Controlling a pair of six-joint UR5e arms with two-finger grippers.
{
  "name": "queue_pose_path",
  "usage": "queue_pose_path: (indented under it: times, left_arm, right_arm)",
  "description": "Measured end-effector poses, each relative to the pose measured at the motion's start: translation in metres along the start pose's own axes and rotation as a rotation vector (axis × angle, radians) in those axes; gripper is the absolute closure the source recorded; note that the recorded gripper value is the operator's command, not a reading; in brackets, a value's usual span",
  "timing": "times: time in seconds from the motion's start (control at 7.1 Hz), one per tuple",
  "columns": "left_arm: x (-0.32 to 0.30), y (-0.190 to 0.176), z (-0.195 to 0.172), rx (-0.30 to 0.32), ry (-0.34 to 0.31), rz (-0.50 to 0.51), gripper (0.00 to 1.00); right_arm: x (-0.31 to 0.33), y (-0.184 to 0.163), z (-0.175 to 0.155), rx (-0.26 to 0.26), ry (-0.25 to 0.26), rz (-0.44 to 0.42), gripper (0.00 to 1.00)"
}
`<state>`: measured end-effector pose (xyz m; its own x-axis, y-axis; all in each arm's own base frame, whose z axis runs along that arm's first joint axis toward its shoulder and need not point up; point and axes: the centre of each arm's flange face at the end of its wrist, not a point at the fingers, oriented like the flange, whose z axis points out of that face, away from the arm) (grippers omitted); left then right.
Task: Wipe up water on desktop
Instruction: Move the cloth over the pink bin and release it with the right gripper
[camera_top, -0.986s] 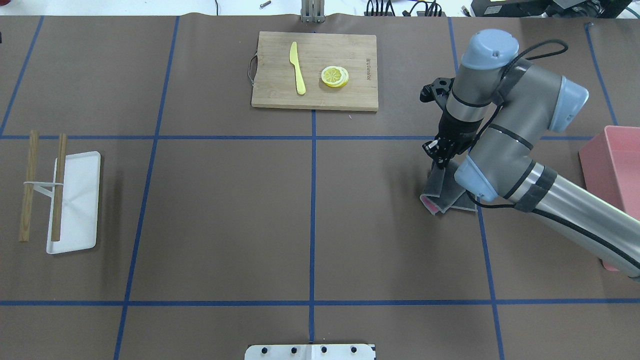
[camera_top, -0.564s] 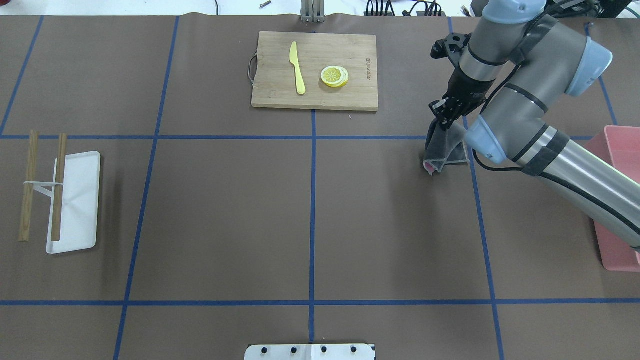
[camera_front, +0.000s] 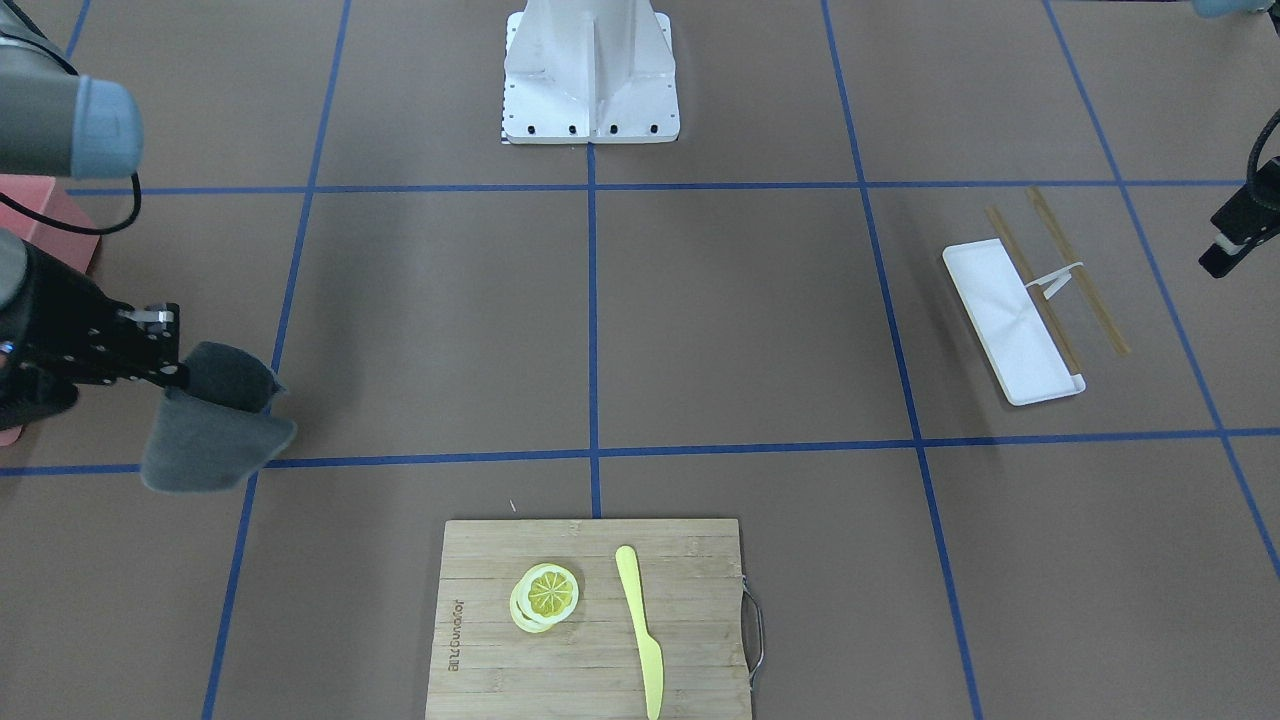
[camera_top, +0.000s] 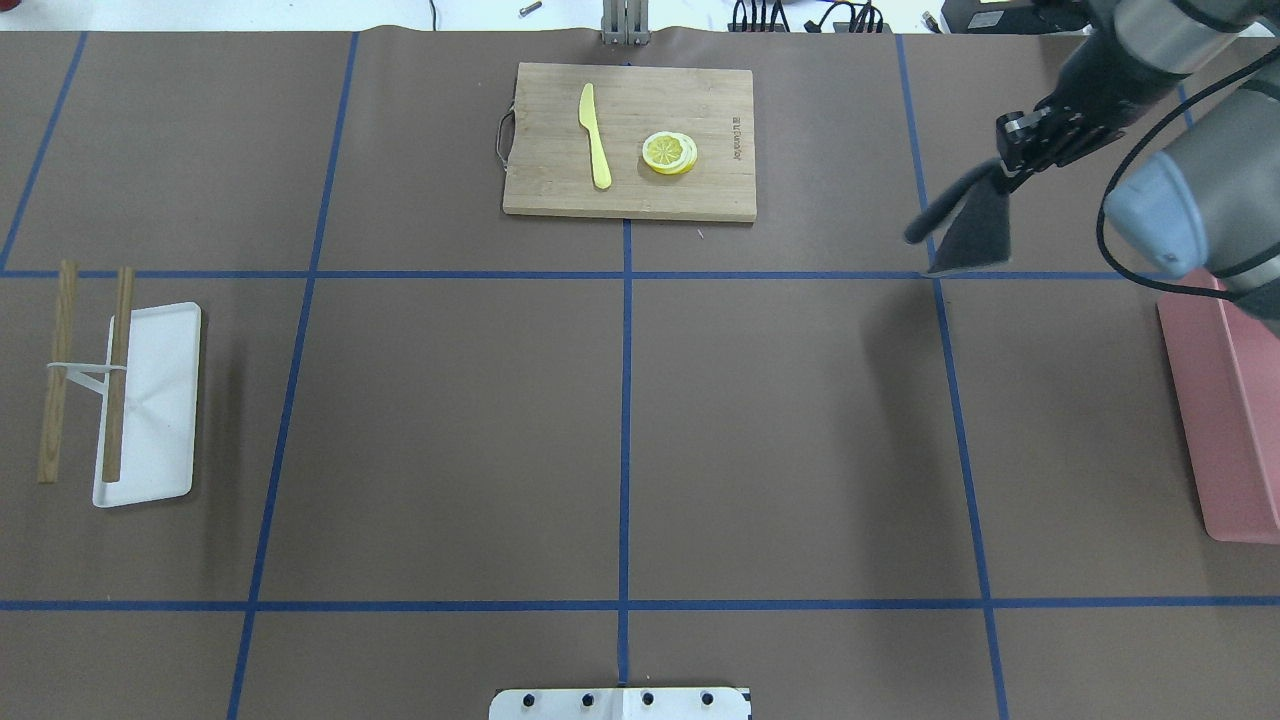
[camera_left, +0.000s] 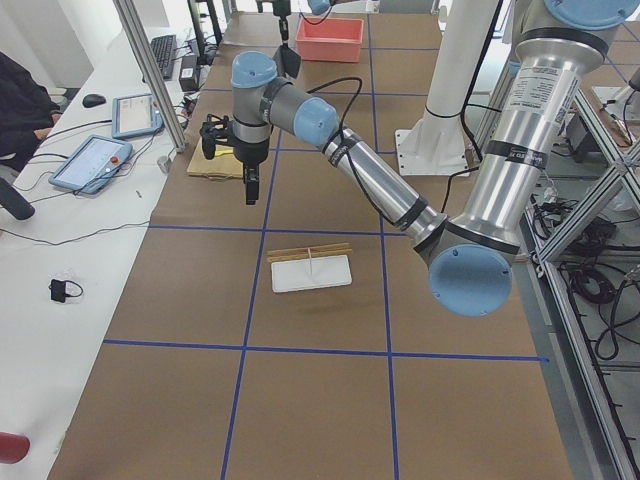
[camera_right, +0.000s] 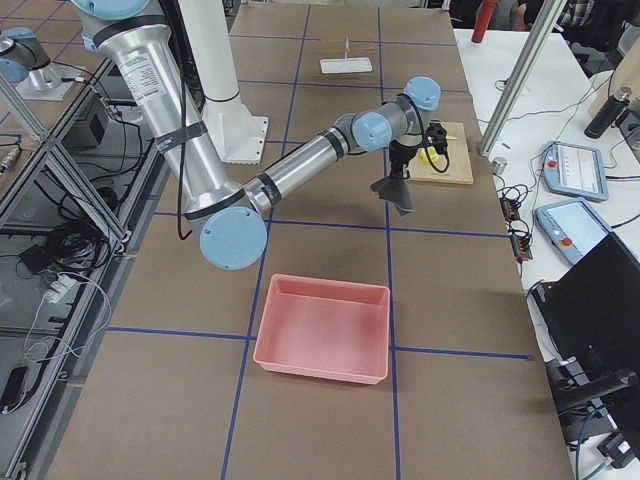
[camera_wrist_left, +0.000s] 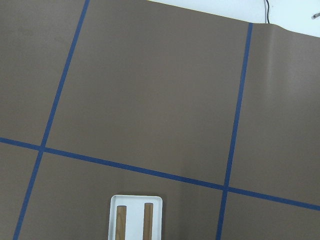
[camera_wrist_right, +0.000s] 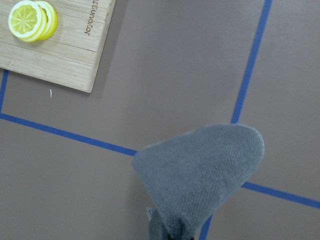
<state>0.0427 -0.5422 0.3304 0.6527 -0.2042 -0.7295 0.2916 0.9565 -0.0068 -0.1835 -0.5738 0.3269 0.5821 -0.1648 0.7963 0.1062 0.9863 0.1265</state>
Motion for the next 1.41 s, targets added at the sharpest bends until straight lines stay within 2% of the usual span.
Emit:
queue_pose_path:
  times: [0.14,0.28,0.42,0.56,0.85,1.13,1.27,1.41]
  left_arm:
    - [0.0,0.0,0.0,0.001,0.001,0.001,0.02]
    - [0.0,0.001,-0.001,0.002,0.001,0.001,0.02]
    - [0.001,0.001,-0.002,0.003,0.002,0.002,0.02]
    - [0.002,0.002,-0.003,0.005,0.004,0.003,0.02]
    - [0.003,0.004,-0.006,0.01,0.008,0.006,0.02]
    - [0.005,0.005,-0.008,0.013,0.011,0.007,0.02]
    - [0.006,0.005,-0.009,0.014,0.012,0.007,0.02]
    - [0.006,0.005,-0.009,0.015,0.012,0.007,0.02]
  right_arm:
    - [0.016,0.031,-0.04,0.005,0.022,0.062,1.0]
    - [0.049,0.062,-0.072,0.014,0.048,0.09,1.0]
    - [0.096,0.094,-0.089,0.01,0.077,0.07,1.0]
    - [0.149,0.125,-0.092,-0.012,0.117,0.029,1.0]
    - [0.226,0.175,-0.08,-0.087,0.204,-0.012,1.0]
    - [0.261,0.196,-0.063,-0.151,0.234,0.004,1.0]
    - [0.272,0.199,-0.055,-0.174,0.234,-0.002,0.22]
    - [0.28,0.2,-0.049,-0.192,0.23,-0.014,0.0]
